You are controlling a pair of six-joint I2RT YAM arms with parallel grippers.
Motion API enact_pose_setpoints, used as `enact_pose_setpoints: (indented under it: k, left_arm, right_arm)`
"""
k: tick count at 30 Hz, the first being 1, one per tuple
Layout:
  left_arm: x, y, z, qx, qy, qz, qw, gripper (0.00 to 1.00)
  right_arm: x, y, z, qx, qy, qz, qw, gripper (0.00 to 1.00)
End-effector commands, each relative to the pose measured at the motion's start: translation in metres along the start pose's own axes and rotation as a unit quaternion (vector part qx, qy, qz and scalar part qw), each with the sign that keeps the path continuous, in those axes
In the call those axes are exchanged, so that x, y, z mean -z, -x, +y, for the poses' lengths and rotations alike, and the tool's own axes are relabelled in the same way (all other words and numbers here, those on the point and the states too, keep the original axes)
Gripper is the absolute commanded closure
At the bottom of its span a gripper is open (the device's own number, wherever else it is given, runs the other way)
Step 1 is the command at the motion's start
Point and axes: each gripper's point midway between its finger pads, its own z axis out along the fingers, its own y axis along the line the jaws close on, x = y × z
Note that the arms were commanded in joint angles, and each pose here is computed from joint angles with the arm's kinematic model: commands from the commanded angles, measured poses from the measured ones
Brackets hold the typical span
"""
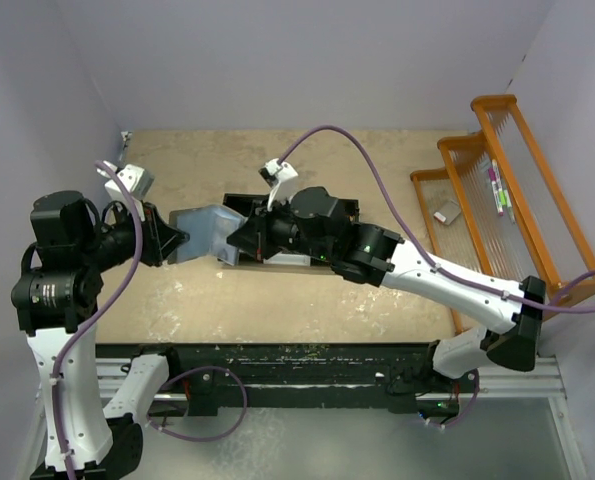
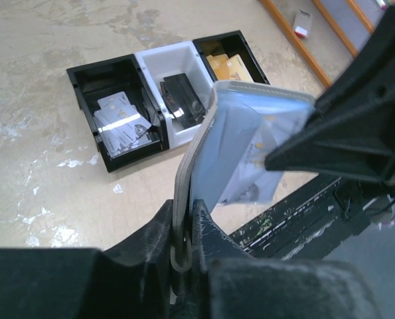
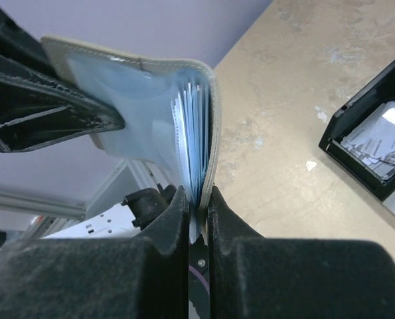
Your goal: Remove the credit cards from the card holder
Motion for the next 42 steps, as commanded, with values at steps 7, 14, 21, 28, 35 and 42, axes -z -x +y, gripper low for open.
enact_pose_setpoints:
  k: [7,14,21,28,35,42]
  left_arm:
    - [0.011,0.02,-0.047,0.001,-0.122,-0.01,0.993,1.0]
    - [0.028,0.036,-0.095,0.054,-0.27,0.006,0.961,1.0]
    - [0.044,0.048,-0.118,0.087,-0.361,0.018,0.928,1.0]
    - [0.034,0.045,-0.105,0.066,-0.308,0.012,0.949,1.0]
    - [0.021,0.037,-0.078,0.029,-0.219,0.01,0.975,0.69]
    - [0.021,0.04,-0.074,0.01,-0.201,-0.002,0.98,0.24]
  right_arm:
    - [0.052,0.041,0.041,-0.002,0.219,-0.05,0.974,0.63]
    - [0.068,0.03,0.029,-0.018,0.275,-0.044,0.96,0.52]
    - [0.092,0.025,0.026,-0.035,0.355,-0.051,0.933,0.71]
    - [0.116,0.025,0.033,-0.032,0.414,-0.059,0.908,0.93]
    - [0.11,0.029,0.03,-0.033,0.385,-0.049,0.921,0.96]
    - [0.066,0.037,-0.008,-0.046,0.234,-0.02,0.971,1.0]
